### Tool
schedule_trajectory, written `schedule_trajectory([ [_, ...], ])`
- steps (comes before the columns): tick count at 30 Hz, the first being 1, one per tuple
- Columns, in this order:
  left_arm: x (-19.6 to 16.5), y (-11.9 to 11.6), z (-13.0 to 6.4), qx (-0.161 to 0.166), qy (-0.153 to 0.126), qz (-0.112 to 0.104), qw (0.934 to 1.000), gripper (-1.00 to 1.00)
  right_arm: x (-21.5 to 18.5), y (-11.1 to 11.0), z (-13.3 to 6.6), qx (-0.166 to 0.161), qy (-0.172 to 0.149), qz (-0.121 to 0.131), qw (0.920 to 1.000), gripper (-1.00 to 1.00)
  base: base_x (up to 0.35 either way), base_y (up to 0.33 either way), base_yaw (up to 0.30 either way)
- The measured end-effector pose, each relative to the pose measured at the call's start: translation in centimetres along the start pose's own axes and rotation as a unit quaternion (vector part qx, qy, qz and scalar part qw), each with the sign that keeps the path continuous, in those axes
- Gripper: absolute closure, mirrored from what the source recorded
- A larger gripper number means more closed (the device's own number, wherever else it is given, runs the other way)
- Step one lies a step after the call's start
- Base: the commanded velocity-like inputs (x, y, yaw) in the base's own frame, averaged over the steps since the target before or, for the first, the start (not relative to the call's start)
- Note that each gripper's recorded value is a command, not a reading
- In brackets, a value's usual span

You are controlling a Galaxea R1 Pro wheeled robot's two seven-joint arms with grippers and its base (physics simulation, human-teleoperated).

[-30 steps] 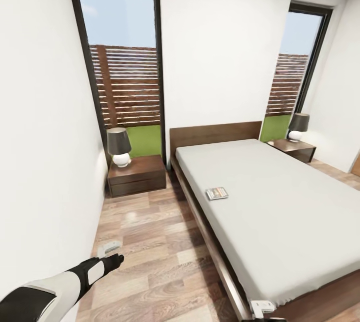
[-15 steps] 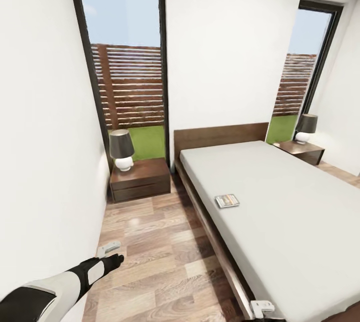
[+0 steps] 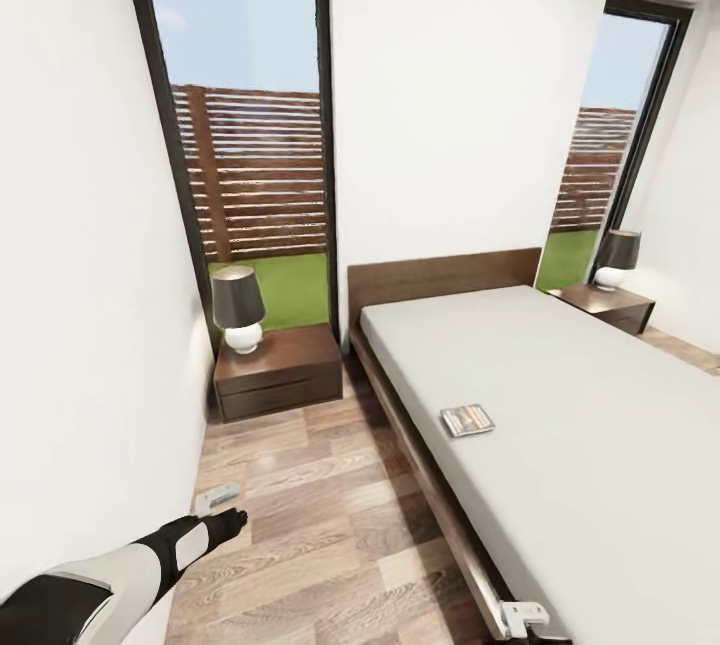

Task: In the bedroom, move the book from the bed onto either nightstand, and place the two sandals side by side next to the bed.

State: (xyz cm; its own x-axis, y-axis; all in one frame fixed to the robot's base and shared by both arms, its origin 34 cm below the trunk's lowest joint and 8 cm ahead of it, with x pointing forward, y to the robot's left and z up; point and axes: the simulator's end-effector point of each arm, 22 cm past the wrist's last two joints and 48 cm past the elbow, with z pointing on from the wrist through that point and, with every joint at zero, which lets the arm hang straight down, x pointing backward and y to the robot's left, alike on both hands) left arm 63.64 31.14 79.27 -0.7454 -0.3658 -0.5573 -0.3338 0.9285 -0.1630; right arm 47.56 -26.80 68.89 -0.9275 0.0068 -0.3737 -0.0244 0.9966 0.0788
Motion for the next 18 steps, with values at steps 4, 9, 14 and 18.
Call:
schedule_trajectory([
  [4,0.00,-0.01,0.01,0.000,0.000,0.000,1.0000,-1.00,0.01,0.00,0.00,0.000,0.000,0.000,1.0000,-1.00,0.319,0.009,-0.245],
  [9,0.02,0.01,0.06,0.000,0.000,0.000,1.0000,-1.00,0.01,0.01,0.04,0.000,0.001,0.000,1.0000,-1.00,0.129,0.003,-0.126],
  [14,0.02,0.01,0.06,0.000,0.000,0.000,1.0000,-1.00,0.03,0.00,0.05,0.000,0.001,0.000,1.0000,-1.00,0.020,0.000,-0.019],
  [18,0.02,0.01,0.05,0.000,0.000,0.000,1.0000,-1.00,0.02,0.00,0.04,0.000,0.001,0.000,1.0000,-1.00,0.071,0.029,-0.004],
])
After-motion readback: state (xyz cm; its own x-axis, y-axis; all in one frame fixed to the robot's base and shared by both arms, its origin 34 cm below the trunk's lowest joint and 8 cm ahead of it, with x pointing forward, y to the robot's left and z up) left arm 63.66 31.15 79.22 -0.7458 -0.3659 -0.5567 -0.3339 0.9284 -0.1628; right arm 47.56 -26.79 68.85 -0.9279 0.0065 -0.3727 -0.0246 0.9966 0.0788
